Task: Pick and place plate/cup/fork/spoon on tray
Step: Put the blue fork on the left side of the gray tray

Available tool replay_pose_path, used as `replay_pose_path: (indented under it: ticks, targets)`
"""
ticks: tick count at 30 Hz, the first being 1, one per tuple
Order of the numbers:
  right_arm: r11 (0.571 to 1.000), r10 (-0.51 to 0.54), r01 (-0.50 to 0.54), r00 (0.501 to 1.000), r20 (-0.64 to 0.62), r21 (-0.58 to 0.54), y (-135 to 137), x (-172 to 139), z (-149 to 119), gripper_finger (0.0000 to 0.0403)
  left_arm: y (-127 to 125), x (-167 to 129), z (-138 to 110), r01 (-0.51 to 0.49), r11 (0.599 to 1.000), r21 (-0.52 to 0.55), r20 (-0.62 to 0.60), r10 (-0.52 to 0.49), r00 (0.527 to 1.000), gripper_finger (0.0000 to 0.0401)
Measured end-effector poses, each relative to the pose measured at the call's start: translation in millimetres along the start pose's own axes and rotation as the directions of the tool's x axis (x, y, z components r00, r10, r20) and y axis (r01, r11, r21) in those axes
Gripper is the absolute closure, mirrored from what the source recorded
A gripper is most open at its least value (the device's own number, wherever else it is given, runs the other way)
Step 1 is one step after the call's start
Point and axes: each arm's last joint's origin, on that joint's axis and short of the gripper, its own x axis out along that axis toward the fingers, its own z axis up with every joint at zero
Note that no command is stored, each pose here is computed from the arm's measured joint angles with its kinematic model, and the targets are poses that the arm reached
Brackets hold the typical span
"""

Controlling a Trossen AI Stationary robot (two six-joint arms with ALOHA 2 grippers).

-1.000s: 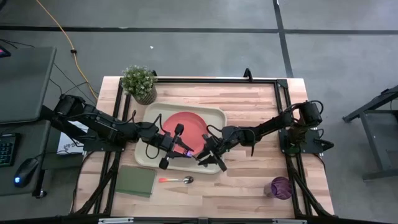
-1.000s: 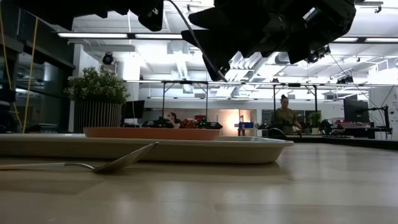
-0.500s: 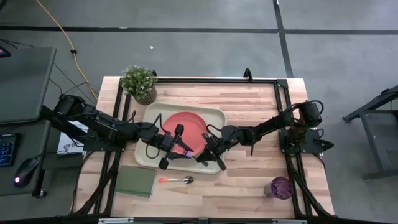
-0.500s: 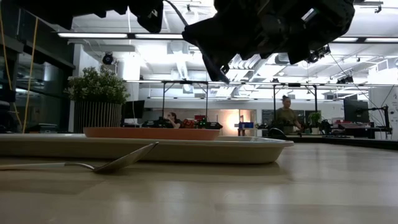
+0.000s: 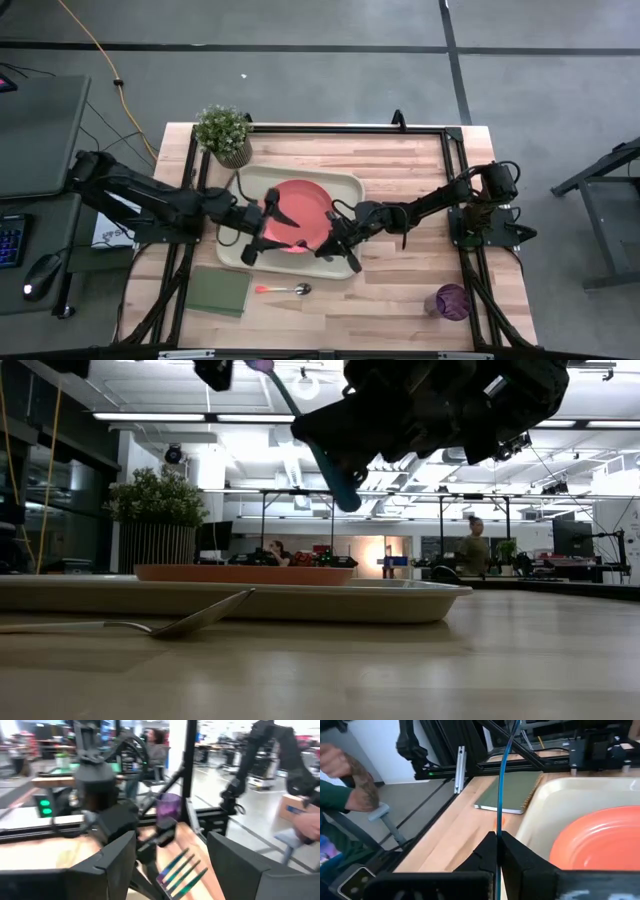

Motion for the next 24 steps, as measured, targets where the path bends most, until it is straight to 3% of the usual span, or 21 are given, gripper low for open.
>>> replay_pose_path:
  ticks: [5,11,15,20,24]
  targets:
    - [0.997,-0.076,0.076,0.997,0.005,-0.021,-7,-2,1,0.0402,-6,-21,11,-0.157,0.988,-0.014,0.017,0.157,0.987,0.0172]
    - [0.988,-0.153,0.153,0.988,-0.014,-0.032,-12,-4,0,0.0402,-8,-44,1,-0.403,0.915,-0.03,0.107,0.404,0.909,0.0172]
    - [0.977,-0.207,0.205,0.977,-0.04,-0.059,-11,-10,3,0.0402,-6,-59,-10,-0.422,0.903,-0.075,0.181,0.429,0.885,0.0172]
    - [0.967,-0.227,0.227,0.974,0.013,-0.115,-6,-20,21,0.0403,1,-70,-22,-0.443,0.888,-0.124,0.211,0.46,0.863,0.0172]
    - [0.937,-0.297,0.305,0.952,0.067,-0.173,-5,-27,31,0.0403,5,-72,-26,-0.452,0.881,-0.142,0.209,0.473,0.856,0.0172]
